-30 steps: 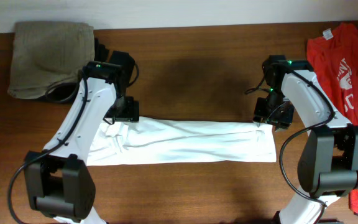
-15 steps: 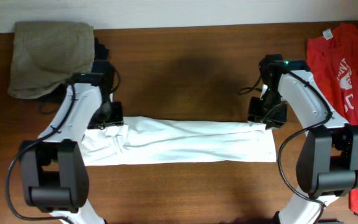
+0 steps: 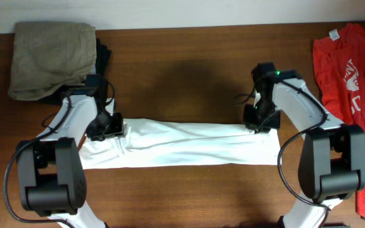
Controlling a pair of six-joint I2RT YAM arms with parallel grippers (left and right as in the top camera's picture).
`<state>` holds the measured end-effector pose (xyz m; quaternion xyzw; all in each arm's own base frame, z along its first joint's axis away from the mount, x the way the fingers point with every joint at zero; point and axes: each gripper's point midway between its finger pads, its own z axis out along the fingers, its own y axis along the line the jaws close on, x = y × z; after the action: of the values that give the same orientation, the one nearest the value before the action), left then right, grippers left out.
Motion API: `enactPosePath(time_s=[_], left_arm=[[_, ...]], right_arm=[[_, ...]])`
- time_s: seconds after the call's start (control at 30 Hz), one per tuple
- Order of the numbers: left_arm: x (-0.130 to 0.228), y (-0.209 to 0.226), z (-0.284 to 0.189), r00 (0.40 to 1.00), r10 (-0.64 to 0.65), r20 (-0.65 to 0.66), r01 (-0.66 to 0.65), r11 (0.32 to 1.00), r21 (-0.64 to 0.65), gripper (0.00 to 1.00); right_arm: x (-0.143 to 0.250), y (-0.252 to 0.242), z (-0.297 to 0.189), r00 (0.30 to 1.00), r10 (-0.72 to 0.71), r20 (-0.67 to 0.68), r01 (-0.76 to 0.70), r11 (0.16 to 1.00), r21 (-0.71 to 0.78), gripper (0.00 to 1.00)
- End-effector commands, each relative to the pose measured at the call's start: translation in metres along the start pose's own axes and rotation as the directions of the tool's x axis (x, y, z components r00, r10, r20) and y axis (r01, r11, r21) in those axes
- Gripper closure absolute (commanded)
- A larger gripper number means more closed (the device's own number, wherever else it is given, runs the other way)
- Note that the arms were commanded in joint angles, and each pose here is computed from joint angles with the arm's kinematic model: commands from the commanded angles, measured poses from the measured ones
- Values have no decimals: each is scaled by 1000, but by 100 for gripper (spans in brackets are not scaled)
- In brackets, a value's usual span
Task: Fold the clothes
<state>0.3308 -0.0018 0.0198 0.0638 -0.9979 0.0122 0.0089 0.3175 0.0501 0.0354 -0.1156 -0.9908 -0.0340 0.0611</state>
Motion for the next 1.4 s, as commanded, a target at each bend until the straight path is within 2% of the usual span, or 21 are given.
enactPosePath(time_s=[0.0, 0.27, 0.4, 0.57, 0.7, 0.83, 0.93, 1.03, 1.2, 1.27, 1.37], left_arm=[[7, 29, 8, 995, -91, -31, 90, 995, -44, 49], [13, 52, 9, 987, -152, -50, 149, 987, -65, 50], [26, 84, 17, 964, -265, -34, 252, 944, -213, 53], [34, 97, 25, 951, -308, -35, 293, 928, -229, 53], [34, 109, 22, 938, -345, -27, 330, 915, -232, 53], [21, 108, -5, 932, -362, 30, 359, 908, -216, 53], [-2, 82, -40, 934, -332, 131, 344, 935, -84, 53], [-14, 40, -69, 952, -220, 211, 215, 975, 50, 54], [-10, -23, -86, 963, -35, 267, 19, 998, 60, 57], [-1, -59, -71, 970, 72, 231, -86, 995, 52, 57], [11, -75, -48, 981, 115, 154, -123, 992, 38, 57]], right_arm=[[10, 0, 18, 1000, -6, -16, 5, 1000, -15, 96], [13, -8, 41, 1000, 28, -5, -28, 1000, 2, 96], [10, -24, 45, 996, 93, -1, -93, 995, 35, 96], [2, -52, 42, 991, 132, 37, -136, 984, 119, 96], [-4, -59, 37, 989, 143, 43, -147, 983, 111, 96], [-15, -58, 20, 992, 108, 66, -116, 986, 124, 96], [-27, -55, 5, 989, 107, 97, -118, 986, 115, 96], [-33, -52, -3, 988, 105, 112, -117, 987, 107, 96], [-30, -43, -3, 990, 107, 93, -113, 992, 59, 96], [-23, -27, -2, 996, 78, 52, -77, 997, -17, 96], [-13, -14, -1, 999, 33, 10, -32, 998, -61, 96]])
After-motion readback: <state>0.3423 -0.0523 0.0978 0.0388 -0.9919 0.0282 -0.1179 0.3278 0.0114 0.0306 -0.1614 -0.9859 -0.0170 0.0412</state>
